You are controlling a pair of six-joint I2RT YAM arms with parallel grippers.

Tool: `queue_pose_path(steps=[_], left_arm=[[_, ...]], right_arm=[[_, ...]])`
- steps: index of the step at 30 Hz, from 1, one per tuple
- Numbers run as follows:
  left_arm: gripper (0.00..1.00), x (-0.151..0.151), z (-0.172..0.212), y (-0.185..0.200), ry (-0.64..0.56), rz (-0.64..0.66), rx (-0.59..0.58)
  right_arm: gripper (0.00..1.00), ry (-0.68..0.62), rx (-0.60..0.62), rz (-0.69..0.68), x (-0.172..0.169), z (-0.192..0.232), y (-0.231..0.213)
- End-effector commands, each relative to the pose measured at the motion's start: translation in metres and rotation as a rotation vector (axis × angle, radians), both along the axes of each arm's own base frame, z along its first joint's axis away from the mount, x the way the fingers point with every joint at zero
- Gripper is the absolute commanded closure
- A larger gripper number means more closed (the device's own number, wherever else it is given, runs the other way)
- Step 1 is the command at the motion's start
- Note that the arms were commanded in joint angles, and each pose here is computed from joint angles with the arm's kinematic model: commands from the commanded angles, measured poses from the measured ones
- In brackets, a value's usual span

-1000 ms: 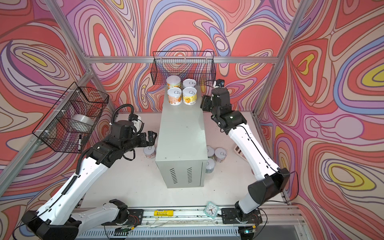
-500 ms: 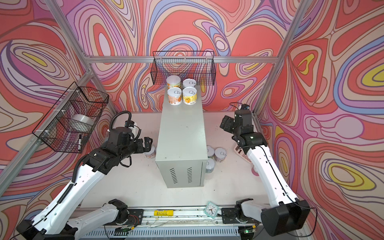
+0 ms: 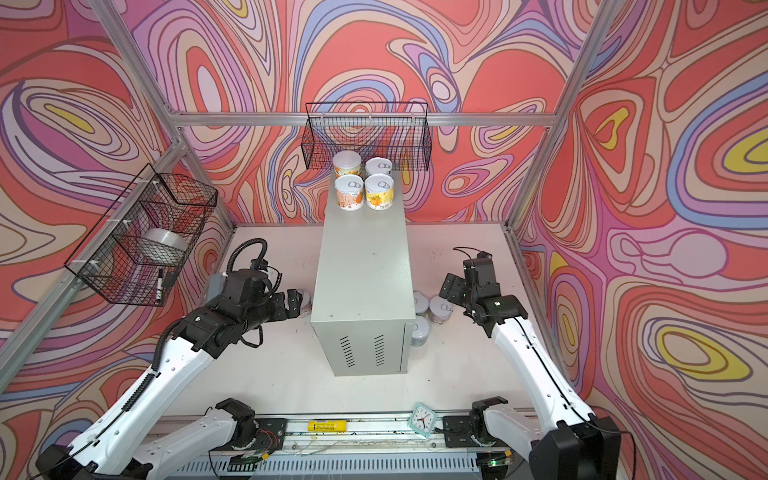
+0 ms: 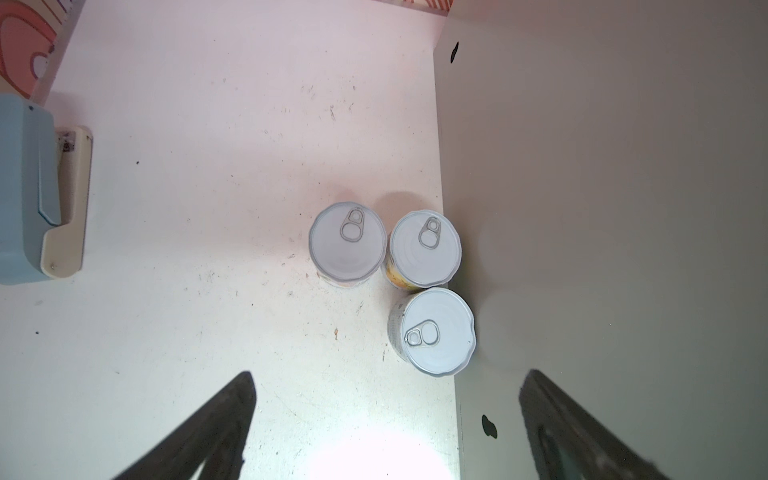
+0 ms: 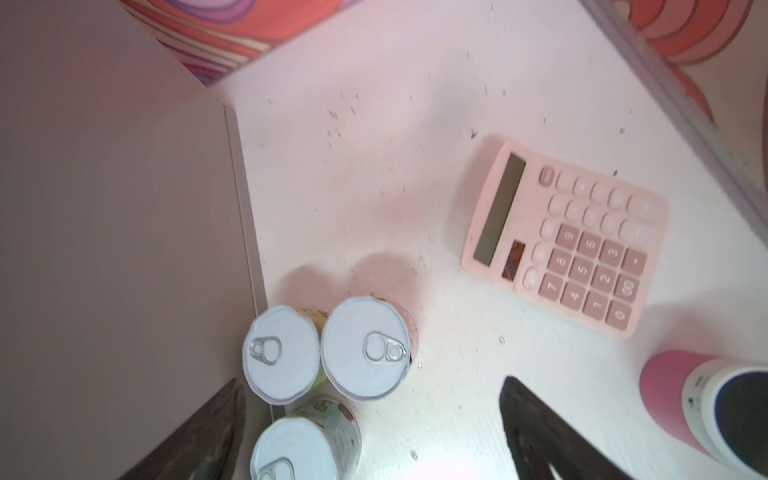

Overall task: Place and organize the canned foods onto the counter
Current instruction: 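Lower the right gripper and close it on a pink-labelled can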

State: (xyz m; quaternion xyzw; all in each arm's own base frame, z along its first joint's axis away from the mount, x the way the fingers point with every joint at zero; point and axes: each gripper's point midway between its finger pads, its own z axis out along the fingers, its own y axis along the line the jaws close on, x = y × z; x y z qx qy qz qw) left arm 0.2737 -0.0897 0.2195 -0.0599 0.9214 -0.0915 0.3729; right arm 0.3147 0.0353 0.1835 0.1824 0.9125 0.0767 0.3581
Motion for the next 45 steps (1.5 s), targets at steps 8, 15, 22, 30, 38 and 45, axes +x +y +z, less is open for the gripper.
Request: queue_pose_path(steps=[8, 15, 22, 30, 38, 45], left_arm=[[0.0, 0.005, -0.005, -0.012, -0.012, -0.024, -0.065], [0.0, 0.012, -0.004, -0.015, -0.006, -0.043, -0.045], [0.0, 0.015, -0.005, -0.018, -0.01, -0.047, -0.052], [0.0, 0.016, -0.008, -0.018, -0.007, -0.048, -0.047], [0.0, 0.02, -0.006, -0.022, -0.011, -0.057, -0.058], [0.0, 0.016, -0.009, -0.021, -0.004, -0.059, -0.062]], right_arm=[[0.06, 0.08, 0.109, 0.033, -0.018, -0.043, 0.017], [0.13, 0.149, 0.101, 0.081, -0.024, -0.065, 0.022], [0.07, 0.202, 0.093, 0.137, -0.025, -0.077, 0.028], [0.12, 0.23, 0.101, 0.193, -0.026, -0.081, 0.037], [0.1, 0.252, 0.036, 0.178, -0.022, -0.089, 0.031], [0.08, 0.248, 0.04, 0.186, -0.011, -0.097, 0.035]])
